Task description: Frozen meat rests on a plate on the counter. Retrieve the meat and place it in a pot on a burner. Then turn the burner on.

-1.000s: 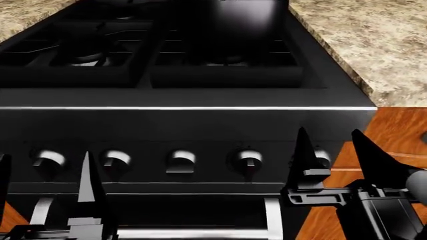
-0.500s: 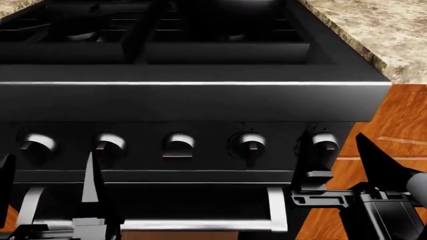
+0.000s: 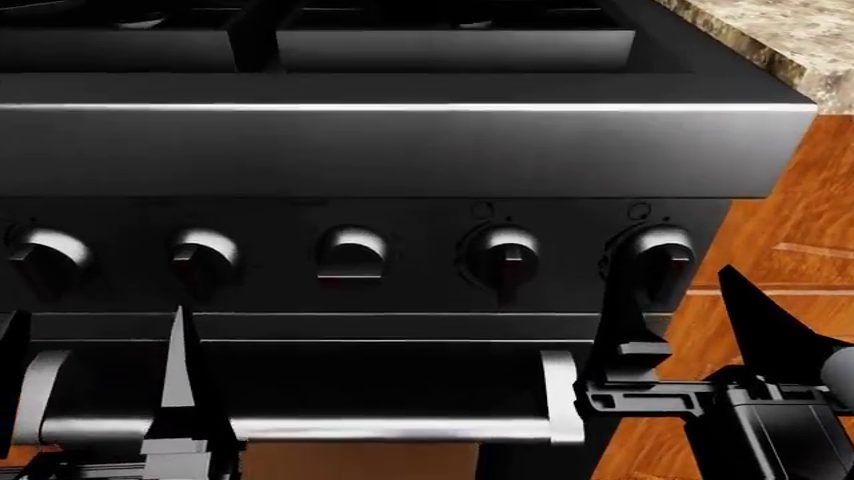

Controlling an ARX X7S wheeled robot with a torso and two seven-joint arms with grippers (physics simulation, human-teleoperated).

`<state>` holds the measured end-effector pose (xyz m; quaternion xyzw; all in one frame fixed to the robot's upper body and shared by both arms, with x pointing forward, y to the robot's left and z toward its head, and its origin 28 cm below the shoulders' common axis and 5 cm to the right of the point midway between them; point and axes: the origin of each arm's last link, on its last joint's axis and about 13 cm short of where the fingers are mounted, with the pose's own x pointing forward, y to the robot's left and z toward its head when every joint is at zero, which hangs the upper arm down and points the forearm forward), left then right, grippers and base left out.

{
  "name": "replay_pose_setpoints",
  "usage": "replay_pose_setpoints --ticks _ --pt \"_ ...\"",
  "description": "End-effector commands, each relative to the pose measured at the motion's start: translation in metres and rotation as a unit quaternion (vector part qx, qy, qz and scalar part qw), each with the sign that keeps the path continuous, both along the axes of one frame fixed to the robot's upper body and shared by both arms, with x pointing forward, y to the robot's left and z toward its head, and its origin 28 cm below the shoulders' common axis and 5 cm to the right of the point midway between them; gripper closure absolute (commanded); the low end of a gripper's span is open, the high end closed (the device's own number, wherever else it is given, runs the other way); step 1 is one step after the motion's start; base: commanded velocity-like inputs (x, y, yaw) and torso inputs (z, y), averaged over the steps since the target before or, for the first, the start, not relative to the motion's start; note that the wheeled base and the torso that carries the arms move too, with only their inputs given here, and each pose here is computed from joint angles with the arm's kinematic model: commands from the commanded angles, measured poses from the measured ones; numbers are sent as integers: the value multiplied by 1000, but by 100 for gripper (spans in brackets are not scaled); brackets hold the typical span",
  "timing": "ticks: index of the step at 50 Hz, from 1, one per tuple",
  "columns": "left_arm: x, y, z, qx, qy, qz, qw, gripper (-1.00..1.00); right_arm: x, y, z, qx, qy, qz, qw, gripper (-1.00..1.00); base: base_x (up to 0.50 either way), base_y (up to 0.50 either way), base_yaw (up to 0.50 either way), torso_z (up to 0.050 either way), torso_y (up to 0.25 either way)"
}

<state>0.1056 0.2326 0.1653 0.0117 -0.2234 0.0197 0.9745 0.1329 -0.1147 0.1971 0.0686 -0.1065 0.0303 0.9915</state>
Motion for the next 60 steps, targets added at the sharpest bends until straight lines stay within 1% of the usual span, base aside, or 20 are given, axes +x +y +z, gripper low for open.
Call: replay_pose_setpoints --ticks 1,16,22,27,32,38,52,60 --pt "0 0 0 -1 0 0 1000 -100 -1 0 1 0 -1 -2 1000 -100 0 0 0 -50 0" --pt "1 0 -2 -11 -2 -5 1000 -100 -3 0 5 -7 -5 -3 1000 -100 0 0 0 -50 0" --pt "2 2 -5 -22 -10 -7 1000 -100 0 -1 5 -8 -4 -9 1000 -100 0 0 0 0 0" --pt "3 4 -9 -45 -14 -17 999 -100 2 -2 4 -13 3 -15 1000 -100 0 0 0 0 0" --pt "6 3 -14 -69 -20 -27 997 -100 6 -5 6 -25 11 -27 999 -100 0 0 0 0 0" --pt "12 3 -18 -83 -21 -32 996 -100 10 -8 7 -47 19 -44 998 -100 0 0 0 0 0" --pt "15 6 -21 -87 -22 -32 995 -100 19 -9 9 -85 22 -59 994 -100 0 0 0 0 0" --pt "17 8 -21 -89 -22 -32 995 -100 27 -9 8 -98 26 -62 993 -100 0 0 0 0 0"
